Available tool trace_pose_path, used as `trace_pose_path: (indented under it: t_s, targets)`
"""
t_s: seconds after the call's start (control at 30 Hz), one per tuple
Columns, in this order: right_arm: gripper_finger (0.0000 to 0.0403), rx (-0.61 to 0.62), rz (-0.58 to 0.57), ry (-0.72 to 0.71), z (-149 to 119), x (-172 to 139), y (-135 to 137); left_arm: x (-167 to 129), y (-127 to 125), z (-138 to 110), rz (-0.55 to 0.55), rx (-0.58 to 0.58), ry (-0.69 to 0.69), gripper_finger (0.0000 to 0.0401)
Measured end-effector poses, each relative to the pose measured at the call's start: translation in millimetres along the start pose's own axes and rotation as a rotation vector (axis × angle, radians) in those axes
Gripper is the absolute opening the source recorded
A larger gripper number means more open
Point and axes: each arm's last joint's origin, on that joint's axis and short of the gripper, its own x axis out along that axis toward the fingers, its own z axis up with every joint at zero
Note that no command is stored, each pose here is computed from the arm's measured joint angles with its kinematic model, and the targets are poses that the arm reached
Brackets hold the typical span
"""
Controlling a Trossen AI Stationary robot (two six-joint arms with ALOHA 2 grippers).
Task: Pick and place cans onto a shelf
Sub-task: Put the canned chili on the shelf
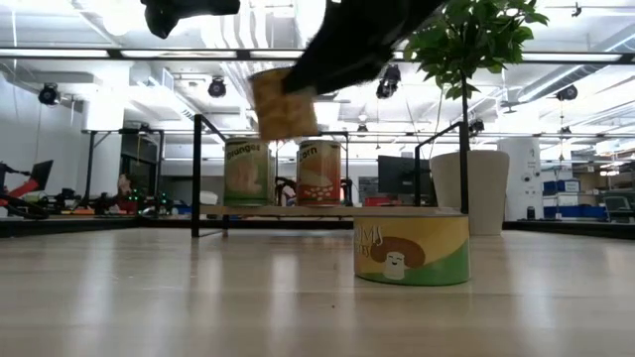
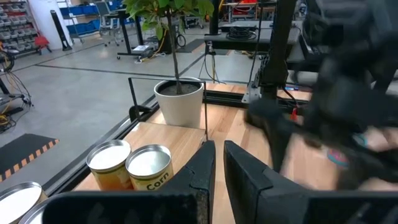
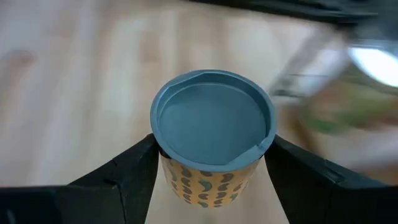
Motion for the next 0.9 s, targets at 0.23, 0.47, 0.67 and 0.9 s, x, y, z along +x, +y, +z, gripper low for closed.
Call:
trace_pose_path:
  t_s: [0.23,0.47,0.67,0.9]
  targets:
    - [0.026,0.148,-0.233,-0.015,-39,-47,-31,0,0,0,0.0,-0.002,-0.002,0.0015]
    - [0.0259,0.4,-0.477,-0.027,-89,-60,-77,0,0,1,-0.001,-0.008,-0.01,0.0015]
    - [0.0259,0.523,-0.465,-0.077,-103,-48,-104,0,0,2,-0.002,-0.011,-0.015,0.0015]
    - [0.0259,0.545,-0.498,-0.074,-106,-28,-110,0,0,2,-0.002,-0.004,-0.014,0.0015]
